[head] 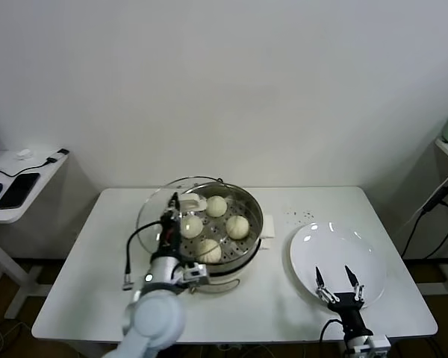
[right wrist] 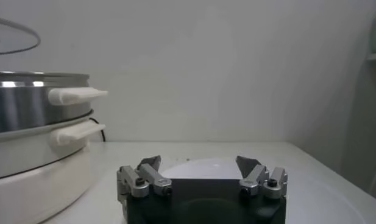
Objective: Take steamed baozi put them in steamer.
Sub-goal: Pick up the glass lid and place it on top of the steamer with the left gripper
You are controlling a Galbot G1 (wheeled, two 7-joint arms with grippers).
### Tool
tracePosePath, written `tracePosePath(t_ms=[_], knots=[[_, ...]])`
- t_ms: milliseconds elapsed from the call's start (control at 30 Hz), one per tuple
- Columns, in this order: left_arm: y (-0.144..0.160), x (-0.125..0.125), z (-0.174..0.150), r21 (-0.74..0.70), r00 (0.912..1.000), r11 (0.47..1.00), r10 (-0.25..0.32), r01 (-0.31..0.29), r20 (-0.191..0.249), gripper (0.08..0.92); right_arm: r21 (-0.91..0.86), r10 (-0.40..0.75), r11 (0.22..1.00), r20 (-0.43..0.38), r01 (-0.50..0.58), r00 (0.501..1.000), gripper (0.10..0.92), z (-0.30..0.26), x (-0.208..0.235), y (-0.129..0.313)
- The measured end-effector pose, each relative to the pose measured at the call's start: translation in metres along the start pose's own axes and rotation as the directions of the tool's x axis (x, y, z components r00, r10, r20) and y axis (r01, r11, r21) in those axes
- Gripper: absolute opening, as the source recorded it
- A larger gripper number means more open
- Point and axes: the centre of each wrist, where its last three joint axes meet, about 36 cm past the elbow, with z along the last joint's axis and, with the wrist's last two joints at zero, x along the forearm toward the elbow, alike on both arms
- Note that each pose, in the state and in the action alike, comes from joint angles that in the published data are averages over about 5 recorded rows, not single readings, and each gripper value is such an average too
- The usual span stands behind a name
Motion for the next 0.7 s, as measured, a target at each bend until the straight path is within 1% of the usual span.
tracePosePath(t_ms=[167, 333, 500, 700], knots=[[-0.012, 0.001, -0.033, 0.005, 0.9998, 1.0, 0.011, -0.011, 0.017, 0.133, -0.005, 0.012, 1.0, 0.01, -0.012, 1.0, 0.823, 0.002, 0.001, 0.0], [-0.024, 0.002, -0.053, -0.005, 0.9995, 1.0, 0.017, -0.017, 0.028, 0.133, -0.009, 0.027, 1.0, 0.022, -0.026, 0.999, 0.823, 0.003, 0.002, 0.0], [-0.034, -0.002, -0.062, -0.021, 0.9995, 1.0, 0.007, -0.006, 0.032, 0.133, -0.009, 0.039, 0.999, 0.033, -0.039, 0.999, 0.823, 0.004, 0.002, 0.0], [-0.045, -0.008, -0.063, -0.043, 0.9995, 0.999, -0.001, 0.003, 0.031, 0.133, -0.008, 0.047, 0.999, 0.038, -0.047, 0.998, 0.823, 0.005, 0.003, -0.001]])
